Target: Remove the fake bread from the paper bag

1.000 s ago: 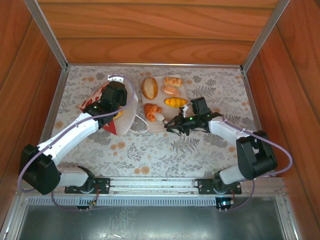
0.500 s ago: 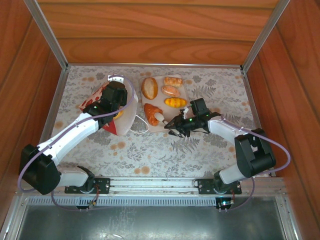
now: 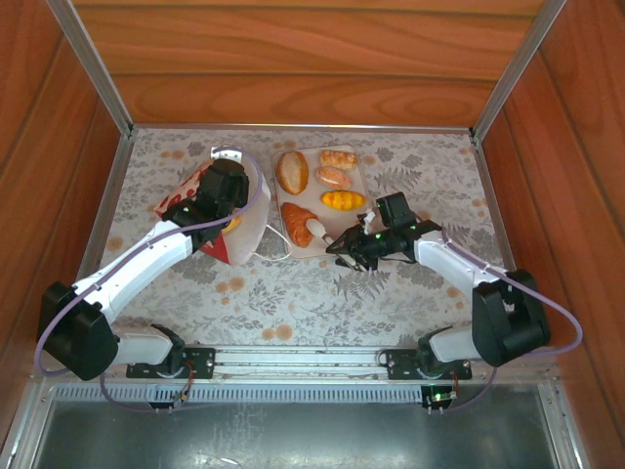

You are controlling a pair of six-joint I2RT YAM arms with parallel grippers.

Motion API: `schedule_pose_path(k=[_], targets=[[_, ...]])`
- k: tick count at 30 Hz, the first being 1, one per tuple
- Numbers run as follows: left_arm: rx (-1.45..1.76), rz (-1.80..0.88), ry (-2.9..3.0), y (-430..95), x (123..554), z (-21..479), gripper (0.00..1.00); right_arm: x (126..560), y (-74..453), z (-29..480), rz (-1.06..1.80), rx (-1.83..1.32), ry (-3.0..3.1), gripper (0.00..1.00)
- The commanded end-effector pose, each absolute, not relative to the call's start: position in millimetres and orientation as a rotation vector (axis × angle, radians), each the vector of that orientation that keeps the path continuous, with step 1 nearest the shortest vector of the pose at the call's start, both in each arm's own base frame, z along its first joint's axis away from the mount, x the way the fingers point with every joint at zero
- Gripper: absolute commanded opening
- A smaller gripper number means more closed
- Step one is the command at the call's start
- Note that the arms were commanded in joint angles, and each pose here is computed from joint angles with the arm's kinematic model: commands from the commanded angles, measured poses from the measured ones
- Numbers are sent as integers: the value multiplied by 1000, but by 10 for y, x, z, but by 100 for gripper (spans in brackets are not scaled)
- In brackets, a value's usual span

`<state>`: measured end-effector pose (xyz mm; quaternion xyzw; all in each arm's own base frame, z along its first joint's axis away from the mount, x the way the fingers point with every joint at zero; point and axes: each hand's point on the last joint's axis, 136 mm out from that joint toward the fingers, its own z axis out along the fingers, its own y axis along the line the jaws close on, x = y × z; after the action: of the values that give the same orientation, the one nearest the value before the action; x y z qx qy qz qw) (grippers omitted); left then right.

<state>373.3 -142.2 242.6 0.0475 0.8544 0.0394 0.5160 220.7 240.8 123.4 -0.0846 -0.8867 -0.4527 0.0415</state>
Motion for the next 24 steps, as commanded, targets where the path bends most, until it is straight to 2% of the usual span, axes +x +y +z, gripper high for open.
schedule_pose_path(k=[1, 10, 24], targets=[[80, 66, 2021, -1399, 3720, 2575, 0, 2200, 2388, 1342, -1376, -211, -2759, 49], [76, 55, 2014, -1387, 3690, 2603, 0, 2239, 2404, 1220, -1341, -233, -2746, 34], [76, 54, 2020, -1377, 3670, 2572, 0, 2227, 2573, 1119, -1323, -172, -2704, 30]])
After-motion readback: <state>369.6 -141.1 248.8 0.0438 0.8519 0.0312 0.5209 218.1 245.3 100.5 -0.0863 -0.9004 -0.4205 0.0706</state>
